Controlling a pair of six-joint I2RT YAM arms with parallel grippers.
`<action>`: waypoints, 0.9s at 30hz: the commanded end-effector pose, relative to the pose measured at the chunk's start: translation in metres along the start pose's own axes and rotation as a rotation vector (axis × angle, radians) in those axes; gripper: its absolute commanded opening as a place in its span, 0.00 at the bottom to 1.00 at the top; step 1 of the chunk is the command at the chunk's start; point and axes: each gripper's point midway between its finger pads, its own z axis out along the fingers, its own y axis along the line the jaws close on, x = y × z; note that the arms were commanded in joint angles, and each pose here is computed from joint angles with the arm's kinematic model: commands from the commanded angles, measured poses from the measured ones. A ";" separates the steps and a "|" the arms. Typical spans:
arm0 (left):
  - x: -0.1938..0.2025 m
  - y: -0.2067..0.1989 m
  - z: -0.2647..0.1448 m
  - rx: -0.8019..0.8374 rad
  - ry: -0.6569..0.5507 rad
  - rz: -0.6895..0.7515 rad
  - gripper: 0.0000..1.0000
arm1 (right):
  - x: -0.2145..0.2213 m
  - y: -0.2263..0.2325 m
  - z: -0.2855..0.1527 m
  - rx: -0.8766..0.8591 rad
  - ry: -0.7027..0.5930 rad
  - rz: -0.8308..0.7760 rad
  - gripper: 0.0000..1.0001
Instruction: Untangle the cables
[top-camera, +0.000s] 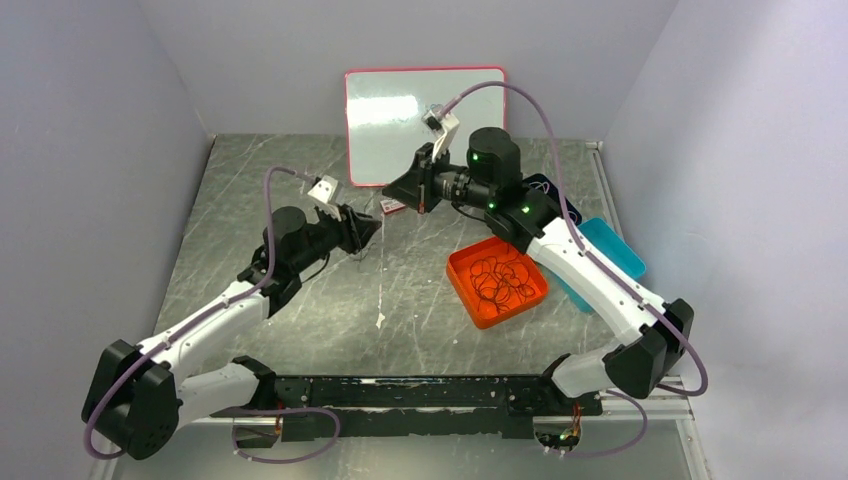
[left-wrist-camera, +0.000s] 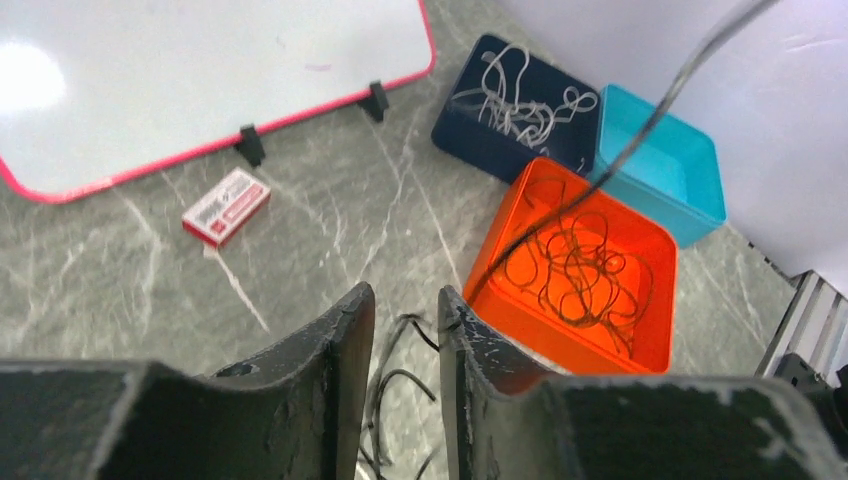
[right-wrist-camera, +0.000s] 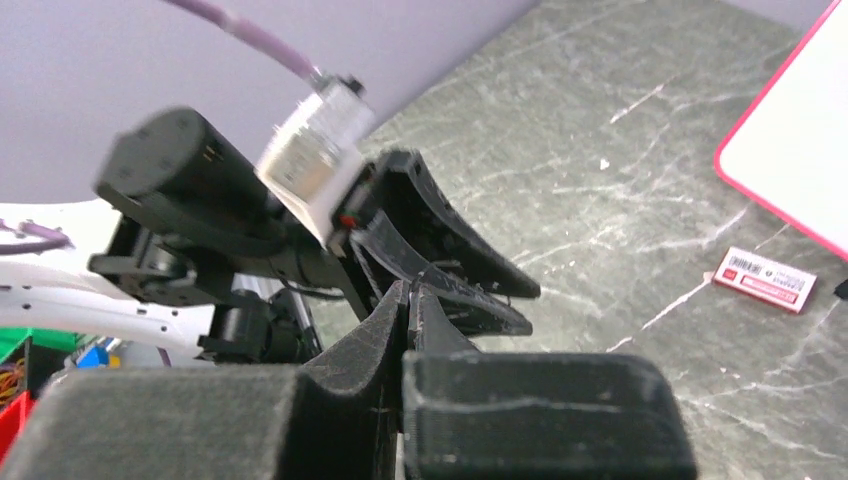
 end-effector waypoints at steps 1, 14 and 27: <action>0.017 0.010 -0.009 -0.041 0.005 -0.026 0.34 | -0.047 0.024 -0.021 -0.022 -0.127 -0.049 0.00; 0.053 0.019 -0.020 -0.071 0.076 -0.063 0.32 | -0.118 0.047 -0.059 0.025 -0.317 -0.171 0.00; 0.078 0.027 -0.033 -0.114 0.117 -0.092 0.31 | -0.185 0.031 -0.116 0.308 -0.501 -0.288 0.00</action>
